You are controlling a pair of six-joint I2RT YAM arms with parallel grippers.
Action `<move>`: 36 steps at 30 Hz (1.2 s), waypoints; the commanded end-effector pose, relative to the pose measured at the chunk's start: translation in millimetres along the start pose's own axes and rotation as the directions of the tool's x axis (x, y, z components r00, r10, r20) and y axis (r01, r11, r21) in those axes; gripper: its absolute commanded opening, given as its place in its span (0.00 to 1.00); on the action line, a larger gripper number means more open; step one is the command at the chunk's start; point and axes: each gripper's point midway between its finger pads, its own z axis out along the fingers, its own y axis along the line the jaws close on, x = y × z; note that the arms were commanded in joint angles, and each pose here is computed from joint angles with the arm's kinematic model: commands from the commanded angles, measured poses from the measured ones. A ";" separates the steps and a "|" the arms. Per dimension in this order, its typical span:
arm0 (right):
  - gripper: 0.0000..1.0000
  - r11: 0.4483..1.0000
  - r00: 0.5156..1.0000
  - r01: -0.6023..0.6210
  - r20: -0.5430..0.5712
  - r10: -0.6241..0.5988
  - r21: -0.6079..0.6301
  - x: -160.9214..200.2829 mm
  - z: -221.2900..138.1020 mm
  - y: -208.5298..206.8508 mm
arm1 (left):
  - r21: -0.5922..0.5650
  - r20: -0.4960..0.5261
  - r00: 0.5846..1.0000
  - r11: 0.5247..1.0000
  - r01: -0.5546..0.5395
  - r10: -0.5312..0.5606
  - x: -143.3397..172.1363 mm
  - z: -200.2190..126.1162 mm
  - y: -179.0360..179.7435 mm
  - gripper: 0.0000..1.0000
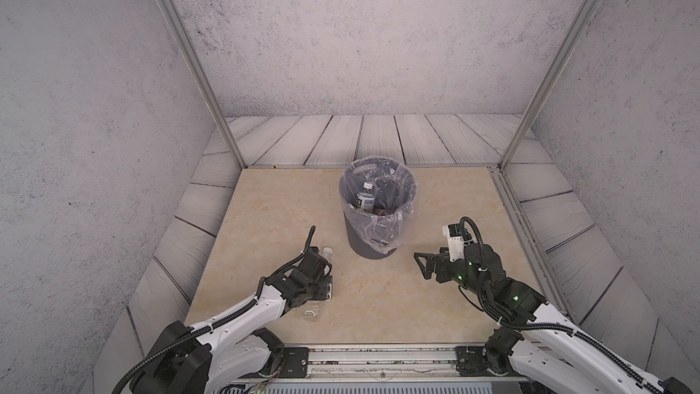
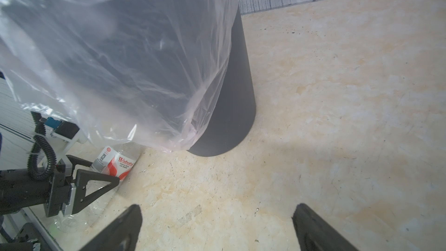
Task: Throw the plastic bottles in the bin
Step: Pick up the plastic bottle from the center of the table.
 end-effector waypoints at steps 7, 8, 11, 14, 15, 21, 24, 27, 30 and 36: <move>1.00 1.000 1.000 0.010 -0.004 -0.010 -0.020 -1.9 4.7 5.3 | -0.008 0.029 1.000 1.000 0.001 -0.001 -5.8 -4.3 -0.1 0.59; 1.00 1.000 1.000 0.011 -0.005 -0.012 -0.019 -2.1 4.8 5.3 | -0.006 0.033 0.999 1.000 0.000 0.000 -7.1 -5.2 -0.8 0.58; 1.00 1.000 1.000 0.017 -0.005 -0.018 -0.019 -3.4 5.8 6.2 | 0.006 0.066 0.998 1.000 -0.006 0.005 -19.1 -15.3 -6.3 0.58; 1.00 1.000 1.000 0.019 -0.006 -0.019 -0.021 -4.6 6.2 7.2 | 0.007 0.118 0.993 1.000 -0.019 0.019 -35.5 -31.0 -10.4 0.58; 1.00 1.000 1.000 0.019 -0.008 -0.019 -0.021 -4.1 6.4 7.0 | 0.001 0.142 0.990 1.000 -0.020 0.020 -41.5 -37.1 -10.2 0.58; 1.00 1.000 1.000 0.018 -0.006 -0.018 -0.016 -3.2 5.3 5.6 | 0.019 0.306 0.952 0.999 -0.040 0.032 -71.2 -80.5 -12.7 0.59; 1.00 1.000 1.000 0.021 -0.003 -0.021 -0.015 -4.4 4.1 5.4 | 0.028 0.391 0.919 0.998 -0.053 0.038 -85.4 -108.5 -13.2 0.59; 1.00 1.000 1.000 0.025 -0.001 -0.025 -0.014 -5.8 3.4 5.7 | 0.045 0.485 0.873 0.996 -0.079 0.047 -102.4 -144.2 -17.2 0.60; 1.00 0.999 1.000 0.030 -0.004 -0.030 -0.017 -6.2 3.3 6.7 | 0.035 0.564 0.824 0.995 -0.094 0.058 -119.3 -183.4 -17.7 0.60; 1.00 0.999 0.999 0.041 0.003 -0.041 -0.013 -10.8 -0.1 7.0 | 0.038 0.757 0.652 0.992 -0.118 0.048 -147.4 -274.4 -15.5 0.60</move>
